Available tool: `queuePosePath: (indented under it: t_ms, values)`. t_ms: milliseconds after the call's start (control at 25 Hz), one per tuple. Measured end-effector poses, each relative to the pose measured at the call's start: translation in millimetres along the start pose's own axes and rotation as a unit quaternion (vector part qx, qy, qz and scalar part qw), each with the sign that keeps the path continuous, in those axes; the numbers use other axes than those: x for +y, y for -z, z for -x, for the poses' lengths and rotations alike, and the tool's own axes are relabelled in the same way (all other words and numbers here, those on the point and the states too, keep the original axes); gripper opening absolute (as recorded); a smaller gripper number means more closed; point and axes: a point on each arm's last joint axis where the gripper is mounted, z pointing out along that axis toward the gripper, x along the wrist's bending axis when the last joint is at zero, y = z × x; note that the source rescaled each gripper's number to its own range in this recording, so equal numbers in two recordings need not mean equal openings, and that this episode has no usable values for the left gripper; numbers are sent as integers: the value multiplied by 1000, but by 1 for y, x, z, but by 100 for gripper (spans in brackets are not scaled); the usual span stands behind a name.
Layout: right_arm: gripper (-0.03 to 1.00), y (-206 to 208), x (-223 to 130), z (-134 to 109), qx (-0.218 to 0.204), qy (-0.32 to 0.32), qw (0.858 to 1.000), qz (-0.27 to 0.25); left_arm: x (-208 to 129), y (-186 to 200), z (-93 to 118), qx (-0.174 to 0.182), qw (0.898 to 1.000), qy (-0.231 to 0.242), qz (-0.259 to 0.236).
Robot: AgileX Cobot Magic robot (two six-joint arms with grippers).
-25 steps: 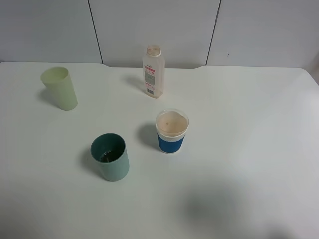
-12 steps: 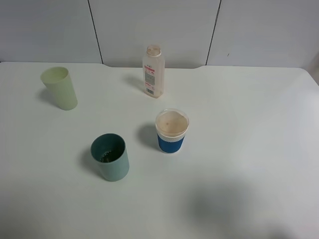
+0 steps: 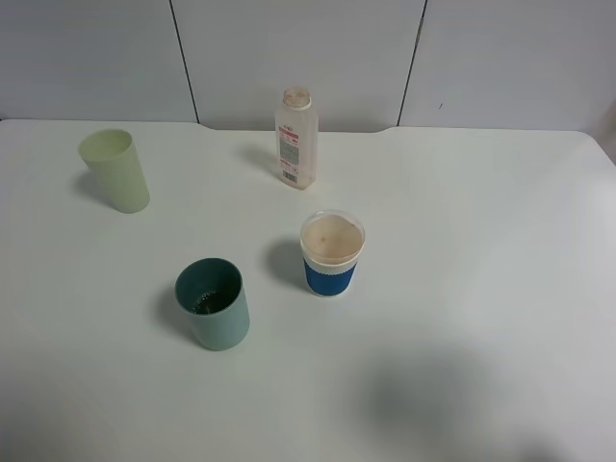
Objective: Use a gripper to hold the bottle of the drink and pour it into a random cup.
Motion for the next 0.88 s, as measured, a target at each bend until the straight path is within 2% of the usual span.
queuePosePath:
  t_ms: [320, 520, 760, 880]
  values:
    - [97, 0, 0, 0, -4, -5, 1000, 0, 0, 0, 0, 0, 1000, 0, 0]
    - [97, -2, 1, -1, -68, -37, 997, -5, 0, 0, 0, 0, 1000, 0, 0]
    - [97, -4, 2, -1, -157, -83, 984, -12, 0, 0, 0, 0, 1000, 0, 0]
    - [97, -4, 2, -1, -172, -90, 981, -13, 0, 0, 0, 0, 1000, 0, 0]
